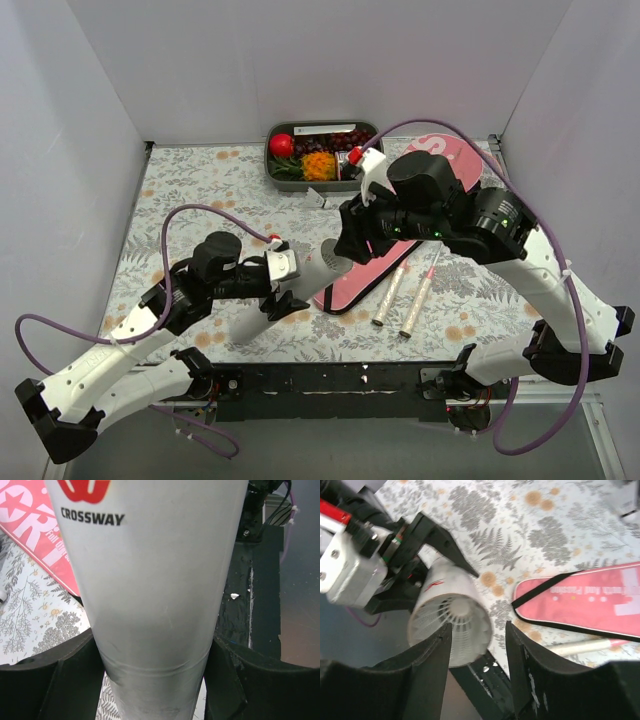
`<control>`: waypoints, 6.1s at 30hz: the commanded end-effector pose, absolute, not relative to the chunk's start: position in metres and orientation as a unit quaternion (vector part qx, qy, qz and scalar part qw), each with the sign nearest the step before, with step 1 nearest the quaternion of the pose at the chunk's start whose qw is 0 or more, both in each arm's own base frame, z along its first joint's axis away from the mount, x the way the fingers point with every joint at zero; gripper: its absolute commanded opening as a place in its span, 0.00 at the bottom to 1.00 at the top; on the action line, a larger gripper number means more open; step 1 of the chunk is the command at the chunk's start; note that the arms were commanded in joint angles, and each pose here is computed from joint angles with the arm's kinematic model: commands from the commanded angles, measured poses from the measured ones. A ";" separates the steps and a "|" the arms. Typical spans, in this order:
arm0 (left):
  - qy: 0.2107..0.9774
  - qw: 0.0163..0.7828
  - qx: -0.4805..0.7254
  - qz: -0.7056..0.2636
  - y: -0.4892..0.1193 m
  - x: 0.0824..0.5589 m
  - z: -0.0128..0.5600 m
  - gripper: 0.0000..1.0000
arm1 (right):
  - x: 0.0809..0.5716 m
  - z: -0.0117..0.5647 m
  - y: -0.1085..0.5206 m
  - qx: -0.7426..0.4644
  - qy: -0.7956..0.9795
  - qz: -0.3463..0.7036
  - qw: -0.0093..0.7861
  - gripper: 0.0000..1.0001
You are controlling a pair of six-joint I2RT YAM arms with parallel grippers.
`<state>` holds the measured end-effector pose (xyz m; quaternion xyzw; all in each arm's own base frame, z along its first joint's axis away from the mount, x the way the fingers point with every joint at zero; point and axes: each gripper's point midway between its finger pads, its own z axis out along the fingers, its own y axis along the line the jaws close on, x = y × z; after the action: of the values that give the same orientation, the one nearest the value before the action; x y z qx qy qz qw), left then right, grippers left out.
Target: Pack up the badminton gear
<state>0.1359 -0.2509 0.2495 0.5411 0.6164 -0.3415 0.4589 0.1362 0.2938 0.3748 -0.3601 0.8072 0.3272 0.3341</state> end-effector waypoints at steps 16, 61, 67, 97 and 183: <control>0.561 0.511 0.535 -0.372 -0.250 0.120 0.299 0.00 | 0.338 0.333 0.262 -0.154 0.847 0.214 0.462 0.57; 0.549 0.515 0.537 -0.381 -0.245 0.110 0.298 0.00 | 0.492 0.110 0.385 -0.102 0.857 -0.058 0.502 0.64; 0.539 0.524 0.536 -0.384 -0.243 0.107 0.299 0.00 | 0.494 0.097 0.383 -0.095 0.861 -0.071 0.495 0.64; 0.535 0.520 0.534 -0.397 -0.245 0.104 0.305 0.00 | 0.456 0.083 0.294 -0.072 0.876 -0.140 0.456 0.55; 0.653 0.509 0.509 -0.235 -0.229 0.173 0.242 0.00 | 0.160 0.394 0.268 -0.371 0.675 0.498 0.398 0.01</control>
<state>0.1720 -0.2302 0.2291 0.5080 0.6699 -0.2402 0.4852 0.1830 0.2687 0.3854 -0.3407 0.6945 0.4702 0.4248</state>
